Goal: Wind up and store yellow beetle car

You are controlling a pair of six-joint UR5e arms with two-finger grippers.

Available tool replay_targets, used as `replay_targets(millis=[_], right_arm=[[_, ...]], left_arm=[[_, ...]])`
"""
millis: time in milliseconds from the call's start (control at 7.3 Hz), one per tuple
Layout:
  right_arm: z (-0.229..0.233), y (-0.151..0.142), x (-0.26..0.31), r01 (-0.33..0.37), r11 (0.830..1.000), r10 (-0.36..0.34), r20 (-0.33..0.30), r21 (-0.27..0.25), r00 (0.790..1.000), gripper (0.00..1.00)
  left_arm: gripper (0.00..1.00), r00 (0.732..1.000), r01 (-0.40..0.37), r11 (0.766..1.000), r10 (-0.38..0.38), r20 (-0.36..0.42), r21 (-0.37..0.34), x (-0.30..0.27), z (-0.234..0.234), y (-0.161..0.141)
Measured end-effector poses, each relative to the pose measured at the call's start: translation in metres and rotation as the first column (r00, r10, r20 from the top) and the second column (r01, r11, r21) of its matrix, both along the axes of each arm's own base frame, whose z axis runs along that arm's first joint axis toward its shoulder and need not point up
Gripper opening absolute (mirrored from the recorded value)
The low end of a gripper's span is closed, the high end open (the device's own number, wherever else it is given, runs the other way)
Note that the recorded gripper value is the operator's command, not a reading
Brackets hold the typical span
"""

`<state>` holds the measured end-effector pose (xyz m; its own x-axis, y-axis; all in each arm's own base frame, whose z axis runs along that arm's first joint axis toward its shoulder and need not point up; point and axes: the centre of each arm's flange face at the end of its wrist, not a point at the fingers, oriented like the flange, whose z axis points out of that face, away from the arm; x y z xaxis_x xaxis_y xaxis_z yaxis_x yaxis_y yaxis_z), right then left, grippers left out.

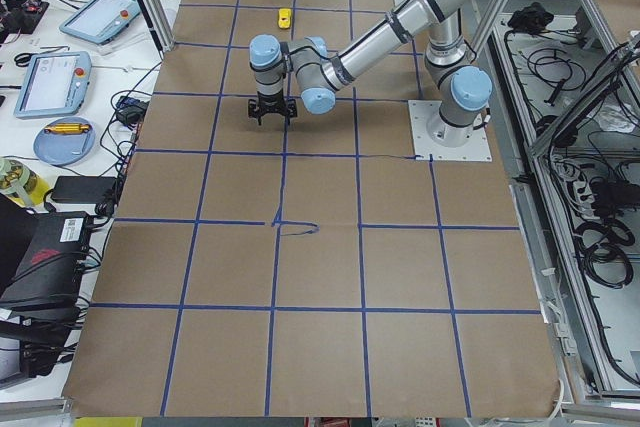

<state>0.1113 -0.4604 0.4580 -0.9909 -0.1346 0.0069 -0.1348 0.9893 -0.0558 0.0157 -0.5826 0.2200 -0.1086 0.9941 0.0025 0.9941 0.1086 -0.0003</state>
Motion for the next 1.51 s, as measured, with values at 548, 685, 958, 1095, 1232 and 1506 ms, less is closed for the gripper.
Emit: replay_targets(millis=[548,685,958,1095,1232,1506], right_arm=[[0.0,0.0,0.0,0.0,1.0,0.0,-0.001,-0.001,1.0,1.0],[0.0,0.0,0.0,0.0,1.0,0.0,-0.001,-0.001,1.0,1.0],[0.0,0.0,0.0,0.0,1.0,0.0,-0.002,0.0,1.0,1.0],[0.0,0.0,0.0,0.0,1.0,0.0,-0.002,-0.001,1.0,1.0],[-0.001,-0.002,-0.002,0.0,1.0,0.0,-0.002,0.001,1.0,1.0],[-0.011,-0.008,-0.006,-0.092,0.996,0.092,-0.008,0.02,0.996,1.0]], left_arm=[[1.0,0.847,-0.531,0.846,0.53,0.03,0.042,-0.101,0.136,0.018],[1.0,0.75,-0.661,0.749,0.66,0.042,0.042,-0.12,0.175,0.028],[1.0,0.591,-0.807,0.591,0.807,0.002,-0.003,-0.147,0.242,0.061],[1.0,0.549,-0.836,0.548,0.836,-0.018,-0.019,-0.156,0.267,0.08],[1.0,0.519,-0.855,0.518,0.855,-0.025,-0.023,-0.162,0.282,0.097],[1.0,0.488,-0.873,0.488,0.873,-0.011,-0.009,-0.164,0.288,0.118]])
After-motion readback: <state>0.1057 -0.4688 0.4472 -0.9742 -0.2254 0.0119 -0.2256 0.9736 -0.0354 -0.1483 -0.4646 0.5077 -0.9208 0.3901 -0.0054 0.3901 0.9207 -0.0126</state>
